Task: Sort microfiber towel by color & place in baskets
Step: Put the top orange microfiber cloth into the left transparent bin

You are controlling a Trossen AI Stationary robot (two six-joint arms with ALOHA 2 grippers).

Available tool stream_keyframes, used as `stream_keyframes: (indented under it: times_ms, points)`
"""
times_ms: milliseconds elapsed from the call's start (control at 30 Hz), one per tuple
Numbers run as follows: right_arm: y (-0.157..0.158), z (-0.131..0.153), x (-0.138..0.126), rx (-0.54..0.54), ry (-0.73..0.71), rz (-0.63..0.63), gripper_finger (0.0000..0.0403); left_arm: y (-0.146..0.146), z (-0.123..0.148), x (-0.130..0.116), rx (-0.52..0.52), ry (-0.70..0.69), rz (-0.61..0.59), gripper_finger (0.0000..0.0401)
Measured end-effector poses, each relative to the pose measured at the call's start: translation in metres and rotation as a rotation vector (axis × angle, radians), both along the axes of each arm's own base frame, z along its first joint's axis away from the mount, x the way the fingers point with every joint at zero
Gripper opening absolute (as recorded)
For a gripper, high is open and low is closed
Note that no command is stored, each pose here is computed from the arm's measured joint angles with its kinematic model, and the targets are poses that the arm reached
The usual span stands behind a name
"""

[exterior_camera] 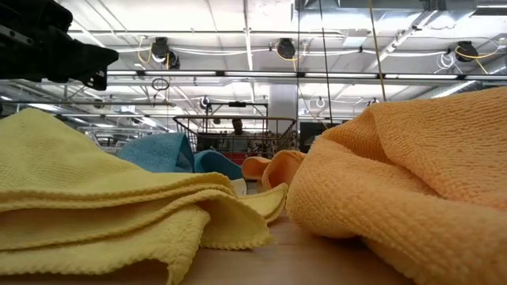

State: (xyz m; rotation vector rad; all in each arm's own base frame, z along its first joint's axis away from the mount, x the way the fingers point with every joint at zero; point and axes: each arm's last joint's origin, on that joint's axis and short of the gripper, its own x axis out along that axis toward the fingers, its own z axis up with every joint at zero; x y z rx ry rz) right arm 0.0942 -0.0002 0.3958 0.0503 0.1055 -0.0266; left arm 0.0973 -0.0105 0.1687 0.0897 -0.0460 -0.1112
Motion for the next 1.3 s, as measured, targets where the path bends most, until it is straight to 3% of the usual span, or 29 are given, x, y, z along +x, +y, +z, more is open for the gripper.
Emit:
stream_keyframes:
  times_ms: [167,300,367,500,600,833,1133,1300]
  points:
    - [0.0,0.02,0.012,-0.031,0.015,0.003,0.0,0.001,0.0,0.0,-0.002,0.001,0.037,0.0002]
    - [0.0,0.02,0.024,-0.048,0.049,0.006,0.0,0.001,0.0,0.0,-0.02,0.003,0.036,0.0002]
    - [0.0,0.017,0.031,-0.063,0.063,0.008,0.0,0.001,0.0,0.0,-0.06,0.006,0.035,0.0002]
    - [0.0,0.008,0.044,-0.078,0.116,0.012,0.0,0.004,0.006,-0.001,-0.258,-0.029,0.103,0.0002]
    - [0.0,0.001,0.053,-0.046,0.154,0.01,0.0,0.006,0.03,-0.006,-0.311,-0.094,0.148,0.0002]
    - [0.001,-0.03,0.071,0.01,0.269,0.01,0.0,0.006,0.094,-0.02,-0.278,-0.208,0.097,0.0002]
    - [0.001,-0.051,0.087,0.04,0.287,0.002,0.0,0.005,0.167,-0.012,-0.271,0.014,0.137,0.0002]
    - [0.001,-0.058,0.094,0.071,0.317,-0.007,0.0,0.004,0.194,0.004,-0.204,0.072,0.137,0.0002]
